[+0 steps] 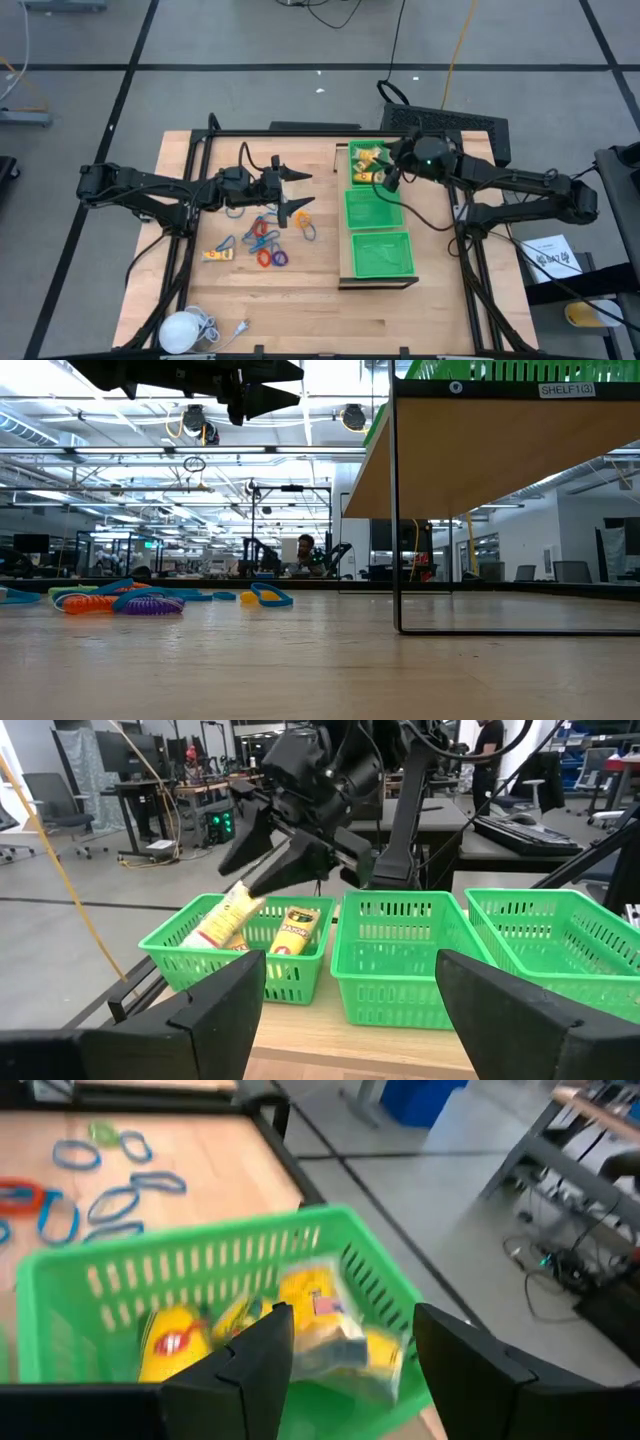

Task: Pick & Place Office Desk Supplies
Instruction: Put the yellow crayon box into the top green bin

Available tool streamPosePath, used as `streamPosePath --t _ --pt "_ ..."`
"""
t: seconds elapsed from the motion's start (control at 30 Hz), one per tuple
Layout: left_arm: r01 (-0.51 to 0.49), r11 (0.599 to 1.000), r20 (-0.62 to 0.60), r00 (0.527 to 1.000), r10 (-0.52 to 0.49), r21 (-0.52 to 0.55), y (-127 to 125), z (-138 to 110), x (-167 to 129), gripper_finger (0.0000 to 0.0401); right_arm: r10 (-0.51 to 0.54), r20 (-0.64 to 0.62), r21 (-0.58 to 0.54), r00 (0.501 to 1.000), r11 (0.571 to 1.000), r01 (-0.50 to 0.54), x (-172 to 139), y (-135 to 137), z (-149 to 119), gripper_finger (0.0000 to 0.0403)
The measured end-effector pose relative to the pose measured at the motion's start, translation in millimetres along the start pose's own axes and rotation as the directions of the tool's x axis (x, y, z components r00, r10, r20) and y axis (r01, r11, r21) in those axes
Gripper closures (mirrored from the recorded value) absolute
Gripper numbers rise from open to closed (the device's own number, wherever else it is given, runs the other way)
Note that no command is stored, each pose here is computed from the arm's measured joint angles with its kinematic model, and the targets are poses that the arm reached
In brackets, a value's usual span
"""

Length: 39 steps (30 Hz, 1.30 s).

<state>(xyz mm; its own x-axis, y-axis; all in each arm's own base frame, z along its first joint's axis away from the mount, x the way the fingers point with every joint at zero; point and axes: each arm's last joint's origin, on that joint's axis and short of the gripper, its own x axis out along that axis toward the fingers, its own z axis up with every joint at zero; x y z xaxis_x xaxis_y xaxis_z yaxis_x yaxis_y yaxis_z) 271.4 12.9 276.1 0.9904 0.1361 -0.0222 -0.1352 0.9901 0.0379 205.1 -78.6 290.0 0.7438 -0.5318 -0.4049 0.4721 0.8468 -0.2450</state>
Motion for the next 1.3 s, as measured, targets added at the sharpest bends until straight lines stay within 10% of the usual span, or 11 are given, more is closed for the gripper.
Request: streamPosePath --t 1.3 --pt "0.003 1.000 -0.024 1.000 -0.003 0.005 -0.2 -2.4 0.0 0.0105 -0.107 0.010 -0.011 0.994 0.994 0.107 -2.4 -4.1 2.0 0.0232"
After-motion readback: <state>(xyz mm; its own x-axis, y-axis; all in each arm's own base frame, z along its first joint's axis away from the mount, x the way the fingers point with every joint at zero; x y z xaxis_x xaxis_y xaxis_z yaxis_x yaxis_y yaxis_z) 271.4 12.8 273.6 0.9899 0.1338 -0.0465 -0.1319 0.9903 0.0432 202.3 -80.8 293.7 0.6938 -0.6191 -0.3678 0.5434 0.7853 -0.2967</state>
